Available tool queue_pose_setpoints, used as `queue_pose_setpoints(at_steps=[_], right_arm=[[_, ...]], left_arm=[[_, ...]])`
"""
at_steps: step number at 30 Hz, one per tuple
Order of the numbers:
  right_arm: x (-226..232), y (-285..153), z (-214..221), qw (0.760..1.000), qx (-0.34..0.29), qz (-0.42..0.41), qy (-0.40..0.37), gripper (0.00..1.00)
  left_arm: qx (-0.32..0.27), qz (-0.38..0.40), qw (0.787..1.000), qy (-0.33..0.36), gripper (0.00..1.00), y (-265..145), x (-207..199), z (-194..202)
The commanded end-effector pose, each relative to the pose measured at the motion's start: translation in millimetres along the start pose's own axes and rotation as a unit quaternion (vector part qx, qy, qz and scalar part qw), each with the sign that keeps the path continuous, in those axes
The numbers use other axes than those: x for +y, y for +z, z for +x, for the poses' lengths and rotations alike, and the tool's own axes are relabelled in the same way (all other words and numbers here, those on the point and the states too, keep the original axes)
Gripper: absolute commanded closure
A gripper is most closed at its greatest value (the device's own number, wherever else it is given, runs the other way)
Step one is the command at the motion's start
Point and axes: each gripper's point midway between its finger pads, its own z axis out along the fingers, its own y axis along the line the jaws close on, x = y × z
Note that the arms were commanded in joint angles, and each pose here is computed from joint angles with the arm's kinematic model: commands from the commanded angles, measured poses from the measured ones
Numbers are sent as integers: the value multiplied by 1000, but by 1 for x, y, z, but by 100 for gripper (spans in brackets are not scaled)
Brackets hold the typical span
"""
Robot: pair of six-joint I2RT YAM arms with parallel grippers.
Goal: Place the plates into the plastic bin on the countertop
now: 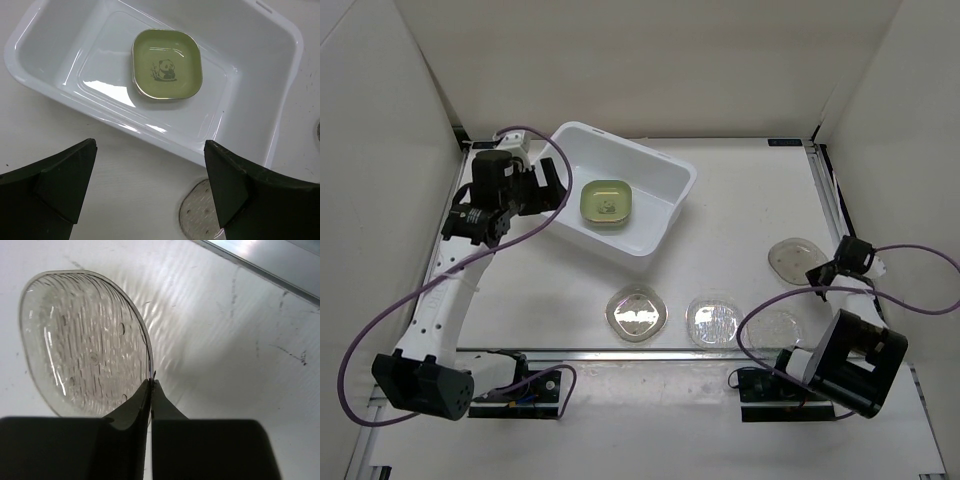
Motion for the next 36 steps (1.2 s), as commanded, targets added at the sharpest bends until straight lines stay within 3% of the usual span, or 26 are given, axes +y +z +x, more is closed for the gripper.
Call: queue_pose_setpoints(at_steps=[1,7,11,14,15,17,18,19,21,22,24,25,26,29,30,36], right_arm=[[28,-19,-25,998,-52,-32,-29,100],[125,-89,-62,968,-135,-171,-121,100],[219,-146,-60,912,-149,-303,-232,100],[287,-179,-11,852,-117,-397,-322,100],[308,-195,22,820,-101,-434,-359,100],[347,-205,49,794,-92,-462,-384,100],[362,-217,79,766,-74,-487,-413,100],[373,-200,105,759,-41,-487,-431,100],[407,-222,132,727,-36,-519,-448,100],[415,-199,156,731,-11,-506,-458,100],[442,-212,172,728,-4,-519,-447,100],[448,-188,192,735,13,-504,-452,100],[463,-199,196,734,3,-513,-445,100],[471,-164,233,758,28,-481,-439,100],[485,-170,226,768,14,-482,-422,100],[484,-131,284,770,40,-447,-453,100]], left_arm=[[-7,-8,1000,-4,1,-11,2,2],[7,-9,1000,-1,1,-9,5,13],[20,8,1000,11,1,-7,1,22],[32,1,999,17,1,-10,6,30],[36,-3,999,17,1,-10,8,33],[45,-9,999,17,1,-11,11,39],[53,-8,998,18,1,-10,12,45],[60,-3,998,18,1,-13,11,49],[70,-11,997,17,1,-14,15,55],[82,-19,996,17,1,-18,18,62],[90,-37,995,16,1,-20,25,67],[99,-42,994,14,1,-22,27,73],[95,-37,995,10,1,-26,25,73],[107,-14,994,0,1,-25,18,86],[107,-16,994,-3,1,-25,19,86],[131,-15,991,0,1,-27,21,99]])
